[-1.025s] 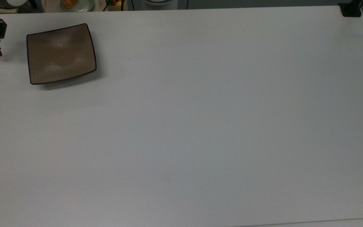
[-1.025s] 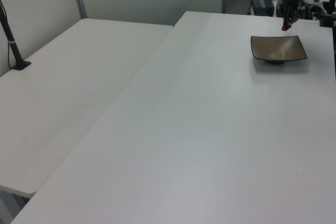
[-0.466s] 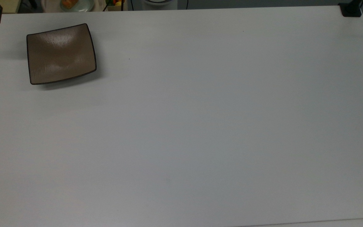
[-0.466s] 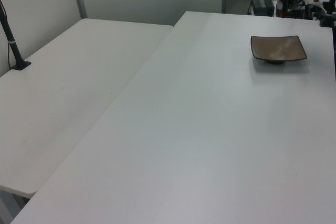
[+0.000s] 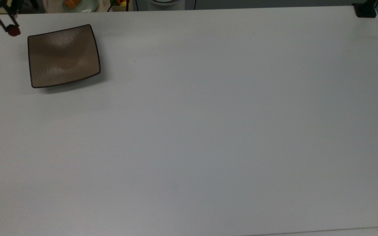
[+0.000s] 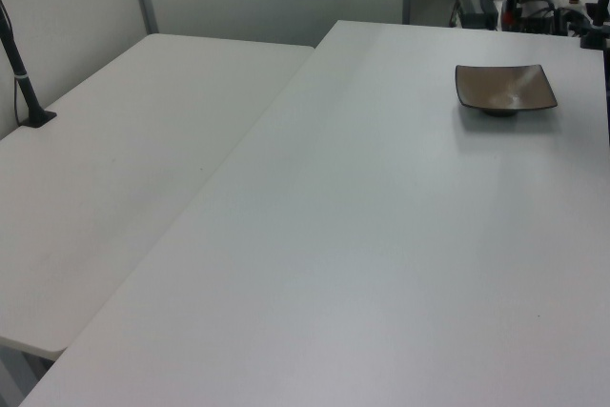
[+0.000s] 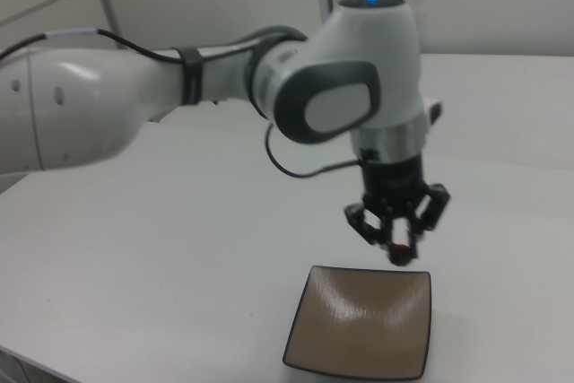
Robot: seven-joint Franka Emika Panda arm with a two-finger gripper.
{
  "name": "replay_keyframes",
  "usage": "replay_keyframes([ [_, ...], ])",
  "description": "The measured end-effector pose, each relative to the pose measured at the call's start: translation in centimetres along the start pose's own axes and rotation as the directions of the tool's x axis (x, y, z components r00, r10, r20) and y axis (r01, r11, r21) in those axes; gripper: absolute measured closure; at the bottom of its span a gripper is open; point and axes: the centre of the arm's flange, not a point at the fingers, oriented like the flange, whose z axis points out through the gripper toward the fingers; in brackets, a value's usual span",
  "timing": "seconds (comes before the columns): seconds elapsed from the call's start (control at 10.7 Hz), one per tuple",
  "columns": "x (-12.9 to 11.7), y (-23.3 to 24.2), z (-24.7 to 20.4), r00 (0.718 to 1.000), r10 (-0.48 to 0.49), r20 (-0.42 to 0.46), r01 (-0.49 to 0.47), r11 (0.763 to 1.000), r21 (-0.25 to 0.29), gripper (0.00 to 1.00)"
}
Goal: Strawberries on a ceramic plate
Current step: 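Carry the held strawberry over the brown plate and lower it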
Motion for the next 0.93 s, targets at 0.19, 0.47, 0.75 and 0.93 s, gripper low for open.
replay_keyframes([
  [0.19, 1.7, -2.1, -1.6, 1.0, 0.025, 0.005, -0.025, 0.998, 0.052, 0.73],
  [0.47, 4.9, -4.2, -1.3, 0.992, 0.123, 0.039, -0.126, 0.986, 0.113, 0.73],
  [0.75, 7.4, -5.7, 0.8, 0.968, 0.236, 0.091, -0.247, 0.958, 0.147, 0.73],
  [0.93, 7.2, -5.9, 3.2, 0.959, 0.255, 0.127, -0.274, 0.945, 0.178, 0.73],
])
